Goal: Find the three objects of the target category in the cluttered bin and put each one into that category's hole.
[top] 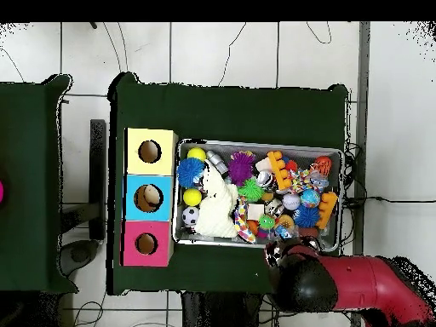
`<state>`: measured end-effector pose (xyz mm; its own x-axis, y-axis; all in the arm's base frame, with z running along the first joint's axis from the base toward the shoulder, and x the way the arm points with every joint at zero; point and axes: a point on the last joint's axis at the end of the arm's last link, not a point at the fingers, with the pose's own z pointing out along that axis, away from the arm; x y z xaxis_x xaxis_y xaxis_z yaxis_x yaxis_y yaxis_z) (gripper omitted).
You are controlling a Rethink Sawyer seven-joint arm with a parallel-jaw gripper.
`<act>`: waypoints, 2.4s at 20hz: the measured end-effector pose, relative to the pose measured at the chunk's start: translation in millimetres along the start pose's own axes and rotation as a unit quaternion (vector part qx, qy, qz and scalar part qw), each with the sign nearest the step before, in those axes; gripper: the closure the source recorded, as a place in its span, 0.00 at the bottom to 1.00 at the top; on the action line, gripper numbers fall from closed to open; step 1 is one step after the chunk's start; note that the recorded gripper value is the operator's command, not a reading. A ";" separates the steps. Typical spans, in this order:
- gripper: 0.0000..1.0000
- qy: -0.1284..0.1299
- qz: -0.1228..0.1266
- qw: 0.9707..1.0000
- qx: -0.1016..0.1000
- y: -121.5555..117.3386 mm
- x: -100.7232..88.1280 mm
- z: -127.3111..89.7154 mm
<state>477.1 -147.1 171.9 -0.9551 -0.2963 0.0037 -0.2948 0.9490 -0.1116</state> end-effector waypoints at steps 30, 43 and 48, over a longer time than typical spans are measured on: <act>0.00 -0.036 -0.116 0.992 -0.036 24.7 -36.6 27.0; 0.00 -0.046 -0.051 0.993 -0.096 -7.7 -31.4 73.1; 0.00 -0.052 -0.042 0.993 -0.094 -23.3 -32.1 83.6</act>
<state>517.1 -168.7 91.3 -0.9219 -0.3746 -0.0991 -0.3821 0.9213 0.0723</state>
